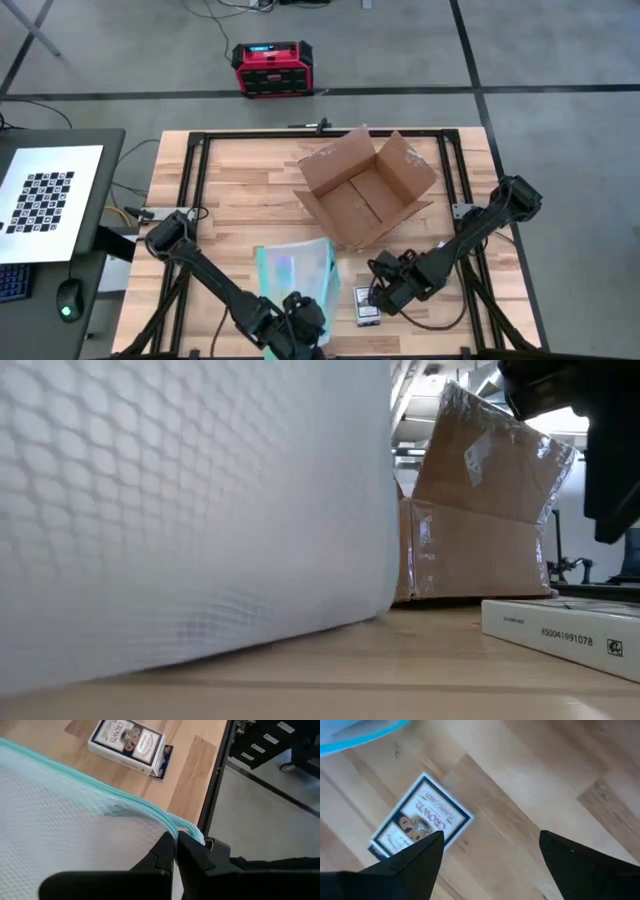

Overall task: Unpack boxes
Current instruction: Put the white deck of cards into the transparent zip bag

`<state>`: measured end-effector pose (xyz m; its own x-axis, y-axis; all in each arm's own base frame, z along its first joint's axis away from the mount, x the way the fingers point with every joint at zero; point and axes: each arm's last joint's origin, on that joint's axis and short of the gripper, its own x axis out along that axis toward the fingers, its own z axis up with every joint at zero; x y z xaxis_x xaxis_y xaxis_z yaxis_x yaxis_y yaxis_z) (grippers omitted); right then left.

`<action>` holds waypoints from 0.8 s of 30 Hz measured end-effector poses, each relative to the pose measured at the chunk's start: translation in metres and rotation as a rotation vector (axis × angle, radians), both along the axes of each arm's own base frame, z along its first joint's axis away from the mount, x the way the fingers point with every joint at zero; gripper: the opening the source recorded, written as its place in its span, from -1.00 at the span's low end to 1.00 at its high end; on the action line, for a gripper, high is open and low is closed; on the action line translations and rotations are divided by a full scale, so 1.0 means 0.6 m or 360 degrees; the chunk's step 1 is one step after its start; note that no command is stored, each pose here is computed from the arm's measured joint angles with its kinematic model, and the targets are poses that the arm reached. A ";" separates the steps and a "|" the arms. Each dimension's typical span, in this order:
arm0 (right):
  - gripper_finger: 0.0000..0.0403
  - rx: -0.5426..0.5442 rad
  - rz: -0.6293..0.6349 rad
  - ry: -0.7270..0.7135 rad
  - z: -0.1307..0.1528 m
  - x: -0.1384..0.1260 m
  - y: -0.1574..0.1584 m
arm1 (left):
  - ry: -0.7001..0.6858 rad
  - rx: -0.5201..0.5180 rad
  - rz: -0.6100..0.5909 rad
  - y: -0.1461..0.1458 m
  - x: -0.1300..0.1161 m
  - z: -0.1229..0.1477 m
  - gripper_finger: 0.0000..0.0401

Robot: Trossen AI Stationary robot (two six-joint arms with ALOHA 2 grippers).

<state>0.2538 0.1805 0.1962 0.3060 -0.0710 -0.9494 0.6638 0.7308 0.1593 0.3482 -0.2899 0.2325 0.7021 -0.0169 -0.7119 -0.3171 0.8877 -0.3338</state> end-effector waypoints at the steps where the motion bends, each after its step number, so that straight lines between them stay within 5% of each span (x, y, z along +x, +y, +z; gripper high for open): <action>1: 0.58 0.0000 0.0015 -0.0019 0.001 0.002 0.001 | -0.0016 0.0030 -0.0006 -0.004 -0.004 0.000 -1.00; 13: 0.58 -0.0028 0.0125 -0.0106 0.003 0.013 0.001 | 0.0021 0.0237 -0.0030 -0.038 -0.058 -0.008 -1.00; 24: 0.58 -0.0059 0.0157 -0.0126 0.003 0.014 0.001 | 0.0048 0.0221 -0.0029 -0.033 -0.053 -0.009 -1.00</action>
<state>0.2620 0.1813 0.1982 0.3869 -0.0715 -0.9193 0.5749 0.7983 0.1798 0.3162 -0.3097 0.2273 0.6809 0.0705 -0.7290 -0.3083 0.9304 -0.1980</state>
